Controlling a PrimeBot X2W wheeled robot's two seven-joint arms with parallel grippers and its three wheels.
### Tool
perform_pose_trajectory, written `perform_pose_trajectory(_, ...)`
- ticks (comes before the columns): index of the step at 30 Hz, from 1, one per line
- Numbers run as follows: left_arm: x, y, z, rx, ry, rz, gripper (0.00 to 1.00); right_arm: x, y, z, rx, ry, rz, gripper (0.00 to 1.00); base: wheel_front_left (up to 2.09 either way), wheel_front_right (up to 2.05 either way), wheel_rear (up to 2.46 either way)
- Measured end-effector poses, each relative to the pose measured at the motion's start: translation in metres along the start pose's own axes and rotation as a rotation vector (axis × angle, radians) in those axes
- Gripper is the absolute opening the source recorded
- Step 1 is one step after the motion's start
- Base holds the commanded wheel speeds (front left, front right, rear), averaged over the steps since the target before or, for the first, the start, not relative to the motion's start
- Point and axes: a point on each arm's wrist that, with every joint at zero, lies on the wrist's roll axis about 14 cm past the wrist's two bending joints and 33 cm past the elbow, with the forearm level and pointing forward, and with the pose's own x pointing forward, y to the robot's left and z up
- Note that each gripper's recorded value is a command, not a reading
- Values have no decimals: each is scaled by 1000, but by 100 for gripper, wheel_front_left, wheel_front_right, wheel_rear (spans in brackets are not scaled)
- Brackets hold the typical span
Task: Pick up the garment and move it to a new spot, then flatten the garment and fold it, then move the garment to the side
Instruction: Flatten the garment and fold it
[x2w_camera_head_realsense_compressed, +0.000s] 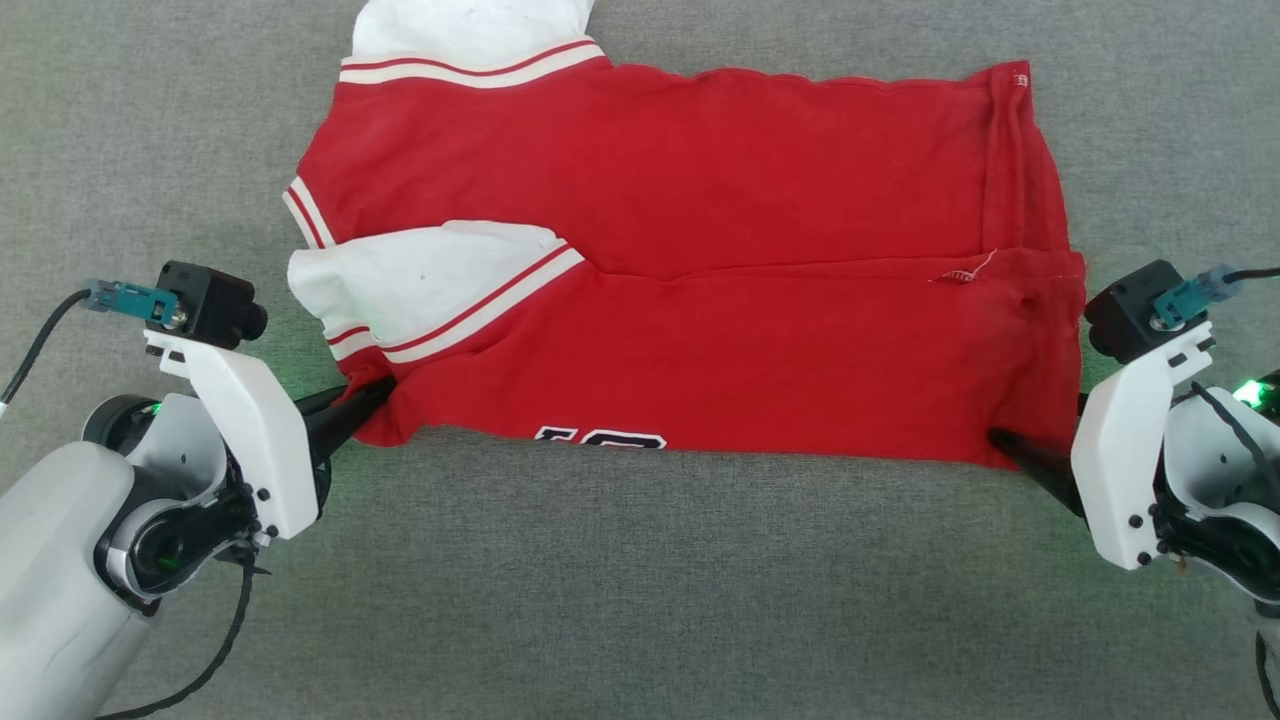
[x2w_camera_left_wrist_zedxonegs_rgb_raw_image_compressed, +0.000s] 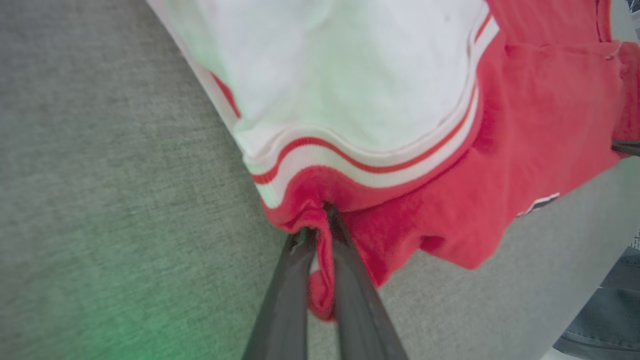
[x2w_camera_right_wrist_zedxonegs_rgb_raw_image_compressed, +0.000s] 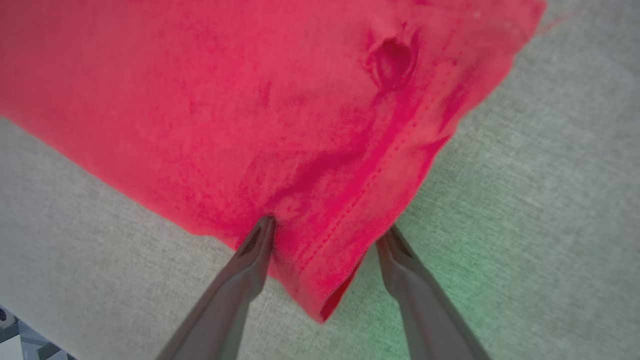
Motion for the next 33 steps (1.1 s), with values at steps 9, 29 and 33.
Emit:
perform_pose_trajectory(9, -2, -2, -1, -9, -21, -7, 0, 9, 4, 2, -16, -13, 4, 0, 0, 0, 0)
perform_pose_trajectory(29, -55, -14, -38, -25, -40, 5, 0, -24, 5, -16, -49, -9, -3, 0, 0, 0, 0)
perform_pose_trajectory(33, -65, -20, -50, -36, -43, 10, 0, -33, 8, -31, -29, 15, 9, 0, 0, 0, 0)
